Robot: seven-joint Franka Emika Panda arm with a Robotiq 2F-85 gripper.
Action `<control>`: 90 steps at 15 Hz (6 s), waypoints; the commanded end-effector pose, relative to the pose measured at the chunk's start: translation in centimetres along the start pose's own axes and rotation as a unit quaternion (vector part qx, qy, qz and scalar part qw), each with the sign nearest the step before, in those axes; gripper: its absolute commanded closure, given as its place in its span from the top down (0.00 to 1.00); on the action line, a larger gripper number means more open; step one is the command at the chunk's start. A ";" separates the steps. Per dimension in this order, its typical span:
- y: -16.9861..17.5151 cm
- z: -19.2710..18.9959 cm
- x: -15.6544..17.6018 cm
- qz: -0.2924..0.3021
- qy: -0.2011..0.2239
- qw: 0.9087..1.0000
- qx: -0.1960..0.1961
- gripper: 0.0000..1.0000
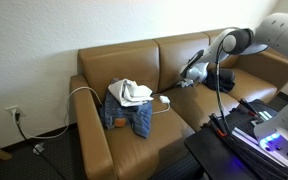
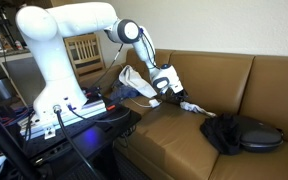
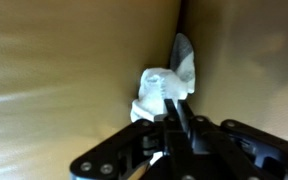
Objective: Move the clothing to the left side of the sofa
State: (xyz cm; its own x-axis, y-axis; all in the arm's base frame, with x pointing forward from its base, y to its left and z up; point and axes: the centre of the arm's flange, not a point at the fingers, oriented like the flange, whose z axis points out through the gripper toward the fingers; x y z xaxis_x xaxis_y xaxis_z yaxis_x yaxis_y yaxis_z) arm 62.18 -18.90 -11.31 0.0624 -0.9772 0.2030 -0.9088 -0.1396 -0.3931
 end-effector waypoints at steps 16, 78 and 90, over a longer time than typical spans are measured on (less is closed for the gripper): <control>7.7 3.0 23.1 0.185 0.120 0.965 -0.140 1.00; 12.3 6.2 21.8 0.134 0.131 0.974 -0.125 1.00; 15.8 7.9 23.9 0.181 0.159 0.954 -0.179 0.38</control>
State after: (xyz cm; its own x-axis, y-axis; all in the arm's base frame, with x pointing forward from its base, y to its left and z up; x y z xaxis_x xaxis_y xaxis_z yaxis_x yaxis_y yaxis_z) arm 50.16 -42.62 -13.33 -0.3358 -0.8525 0.4006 -0.9416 0.2918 -0.1682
